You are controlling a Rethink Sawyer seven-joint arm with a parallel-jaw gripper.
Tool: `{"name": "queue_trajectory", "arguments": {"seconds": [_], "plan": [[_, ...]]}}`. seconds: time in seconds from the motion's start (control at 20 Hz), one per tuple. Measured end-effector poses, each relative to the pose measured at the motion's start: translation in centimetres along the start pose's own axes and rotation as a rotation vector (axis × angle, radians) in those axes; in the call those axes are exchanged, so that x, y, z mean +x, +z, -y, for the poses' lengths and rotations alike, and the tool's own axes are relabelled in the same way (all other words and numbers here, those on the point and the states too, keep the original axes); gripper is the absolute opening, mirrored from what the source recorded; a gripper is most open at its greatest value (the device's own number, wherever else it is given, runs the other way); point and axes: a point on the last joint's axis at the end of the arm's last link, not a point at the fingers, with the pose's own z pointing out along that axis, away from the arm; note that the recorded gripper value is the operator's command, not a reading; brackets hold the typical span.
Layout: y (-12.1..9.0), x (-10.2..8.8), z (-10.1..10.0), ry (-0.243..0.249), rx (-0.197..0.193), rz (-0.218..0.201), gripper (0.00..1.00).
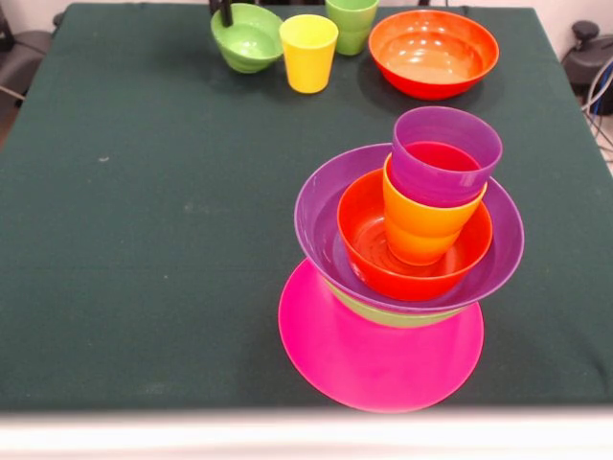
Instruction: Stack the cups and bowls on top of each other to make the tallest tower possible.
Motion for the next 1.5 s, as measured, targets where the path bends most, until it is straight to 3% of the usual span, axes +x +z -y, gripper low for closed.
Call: {"name": "queue_trajectory", "arguments": {"seconds": [0.3,0.8,1.5], "plan": [[-1.3,-2.6,-1.7,-0.022,-0.004,0.027,0.00],[-3.4,-8.7,-5.8,-0.028,0.002,0.022,0.00],[-6.0,-17.2,-12.0,-0.016,-0.051,0.078,0.00]]}}
